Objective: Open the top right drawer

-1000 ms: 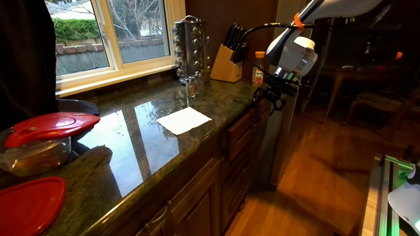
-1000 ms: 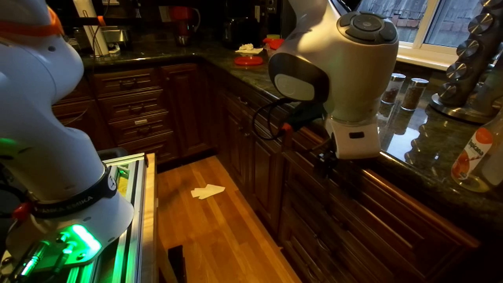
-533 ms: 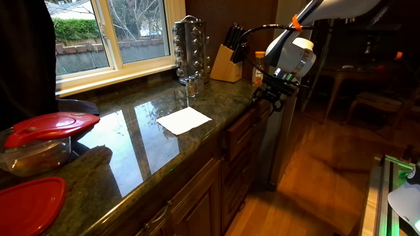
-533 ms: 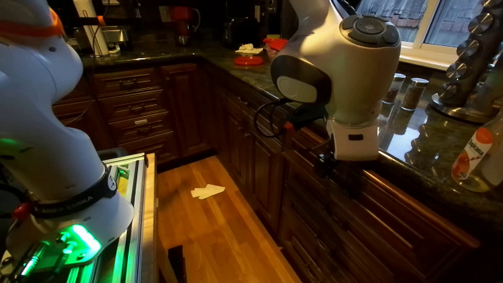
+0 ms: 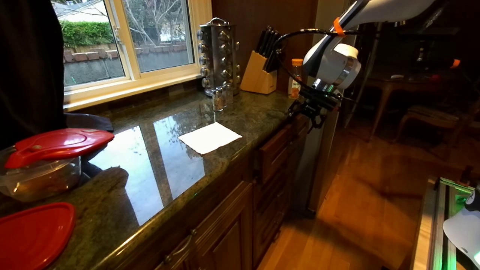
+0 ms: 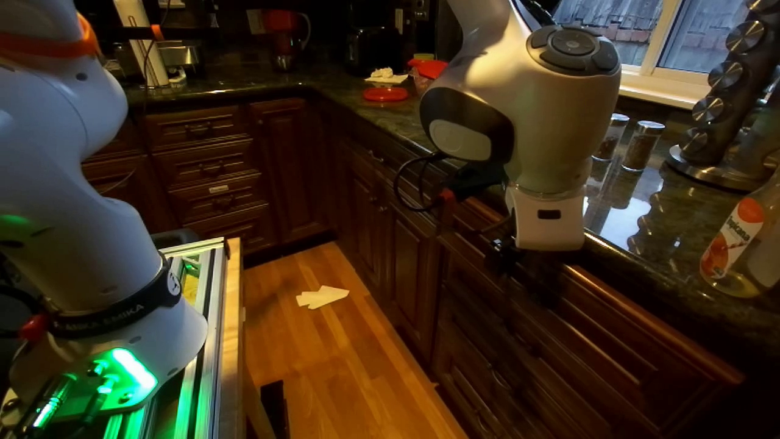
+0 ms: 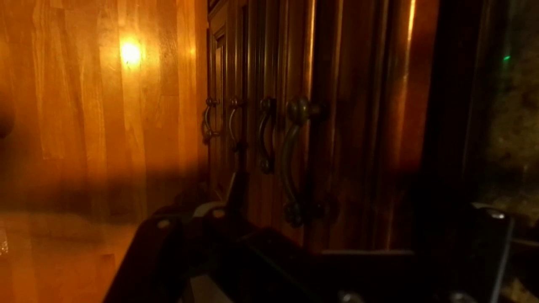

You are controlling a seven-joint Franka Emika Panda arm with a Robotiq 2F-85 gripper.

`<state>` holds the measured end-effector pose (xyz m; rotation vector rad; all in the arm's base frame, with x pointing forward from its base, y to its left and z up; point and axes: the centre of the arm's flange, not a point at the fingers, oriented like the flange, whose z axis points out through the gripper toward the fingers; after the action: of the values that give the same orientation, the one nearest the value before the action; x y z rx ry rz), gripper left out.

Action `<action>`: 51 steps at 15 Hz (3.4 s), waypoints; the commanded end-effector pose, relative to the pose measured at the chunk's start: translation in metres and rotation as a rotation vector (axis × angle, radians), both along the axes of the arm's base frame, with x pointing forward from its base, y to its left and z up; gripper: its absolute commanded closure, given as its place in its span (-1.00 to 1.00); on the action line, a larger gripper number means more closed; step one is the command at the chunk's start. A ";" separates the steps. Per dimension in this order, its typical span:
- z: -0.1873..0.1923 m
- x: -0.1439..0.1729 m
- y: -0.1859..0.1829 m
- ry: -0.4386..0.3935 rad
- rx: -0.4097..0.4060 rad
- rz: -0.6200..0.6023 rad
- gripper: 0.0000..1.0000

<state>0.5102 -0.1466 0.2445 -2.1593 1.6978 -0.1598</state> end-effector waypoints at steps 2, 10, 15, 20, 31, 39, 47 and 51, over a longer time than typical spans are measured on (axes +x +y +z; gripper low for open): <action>-0.008 0.007 0.006 0.030 0.001 -0.018 -1.00; -0.021 -0.001 0.006 -0.081 0.066 -0.026 -1.00; -0.033 -0.009 0.002 -0.117 0.092 -0.013 -1.00; -0.034 -0.010 0.004 -0.083 0.082 0.001 -1.00; -0.024 -0.032 0.011 0.166 -0.026 0.012 -1.00; -0.009 -0.070 0.005 0.253 -0.094 0.056 -1.00; 0.005 -0.136 -0.004 0.326 -0.087 0.120 -1.00; 0.008 -0.166 -0.011 0.355 -0.050 0.156 -1.00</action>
<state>0.3781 -0.1548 0.2357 -2.4468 1.7457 0.1887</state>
